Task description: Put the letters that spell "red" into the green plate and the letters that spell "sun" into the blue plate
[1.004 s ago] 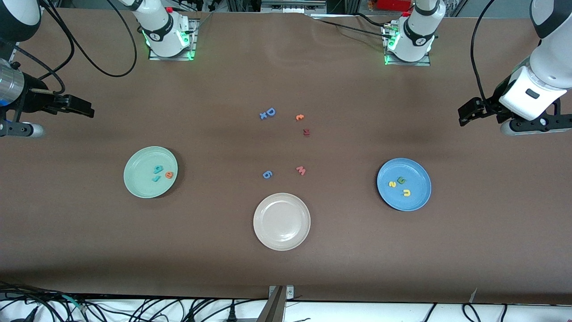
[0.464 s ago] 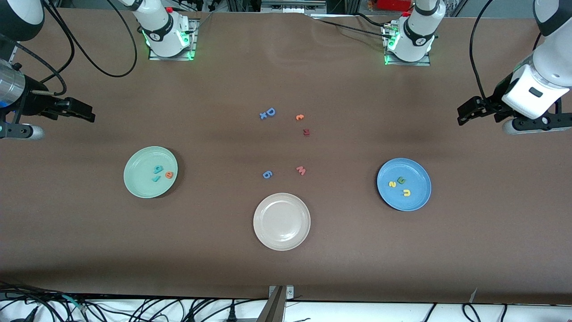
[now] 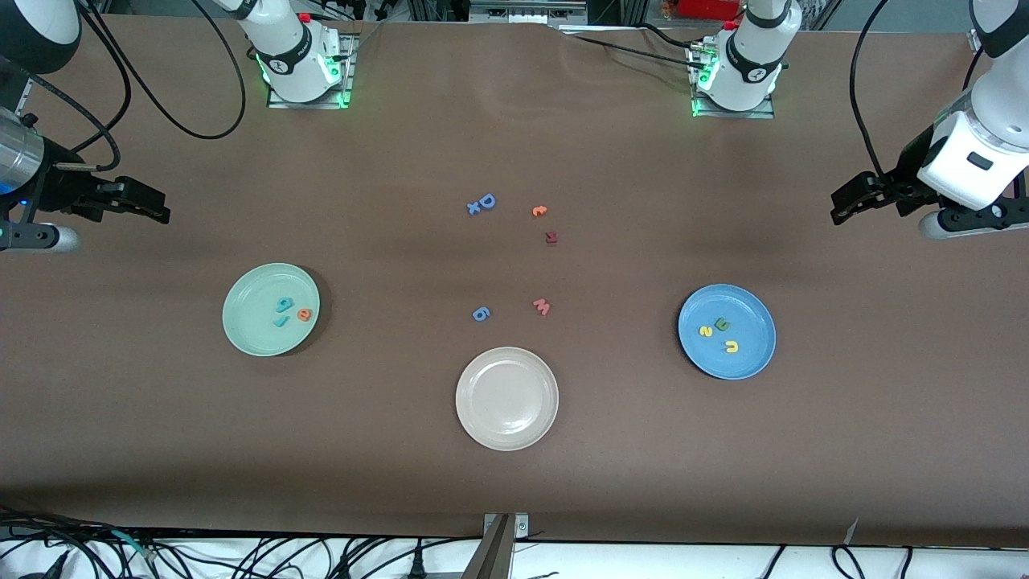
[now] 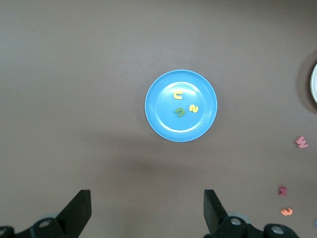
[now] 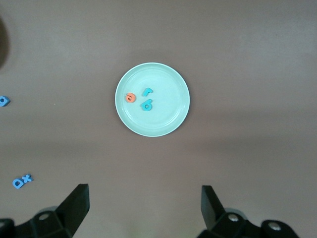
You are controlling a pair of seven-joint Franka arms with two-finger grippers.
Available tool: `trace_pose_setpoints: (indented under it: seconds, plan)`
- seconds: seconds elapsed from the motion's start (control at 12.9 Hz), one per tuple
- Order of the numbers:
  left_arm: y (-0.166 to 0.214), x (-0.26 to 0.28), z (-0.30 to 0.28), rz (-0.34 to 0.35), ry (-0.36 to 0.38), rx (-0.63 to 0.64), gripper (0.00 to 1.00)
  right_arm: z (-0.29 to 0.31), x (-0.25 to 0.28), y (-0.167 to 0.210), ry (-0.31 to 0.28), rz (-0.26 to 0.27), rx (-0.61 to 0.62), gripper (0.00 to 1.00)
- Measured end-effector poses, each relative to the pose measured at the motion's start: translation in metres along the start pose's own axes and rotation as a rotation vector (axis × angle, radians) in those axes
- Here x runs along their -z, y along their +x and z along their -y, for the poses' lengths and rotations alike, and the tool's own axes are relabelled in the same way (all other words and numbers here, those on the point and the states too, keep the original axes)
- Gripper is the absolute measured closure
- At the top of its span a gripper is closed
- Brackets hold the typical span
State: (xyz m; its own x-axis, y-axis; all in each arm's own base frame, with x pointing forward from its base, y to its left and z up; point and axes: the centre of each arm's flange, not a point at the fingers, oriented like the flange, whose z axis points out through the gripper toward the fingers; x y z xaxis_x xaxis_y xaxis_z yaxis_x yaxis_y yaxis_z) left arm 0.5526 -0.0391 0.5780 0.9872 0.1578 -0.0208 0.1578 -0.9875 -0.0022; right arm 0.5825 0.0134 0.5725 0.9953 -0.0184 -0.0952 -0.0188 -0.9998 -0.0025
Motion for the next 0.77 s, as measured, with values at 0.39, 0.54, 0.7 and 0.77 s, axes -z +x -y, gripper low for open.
trace_pose_setpoints:
  seconds: [0.39, 0.54, 0.7, 0.77]
  plan:
    - [0.0, 0.0, -0.0001, 0.0, 0.0, -0.06, 0.0, -0.0005, 0.0, 0.0, 0.0, 0.0, -0.001, 0.0]
    - [0.0, 0.0, -0.0001, 0.0, 0.0, -0.119, 0.0, -0.002, 0.0, 0.0001, 0.0, 0.0, -0.003, 0.0]
    - [0.0, 0.0, -0.0001, 0.0, 0.0, -0.138, 0.0, -0.0074, 0.0, -0.0001, 0.001, 0.001, -0.012, 0.0]
    - [0.0, 0.0, -0.0001, 0.0, 0.0, -0.14, 0.0, -0.0098, -0.0007, -0.0013, 0.003, 0.004, -0.014, 0.0]
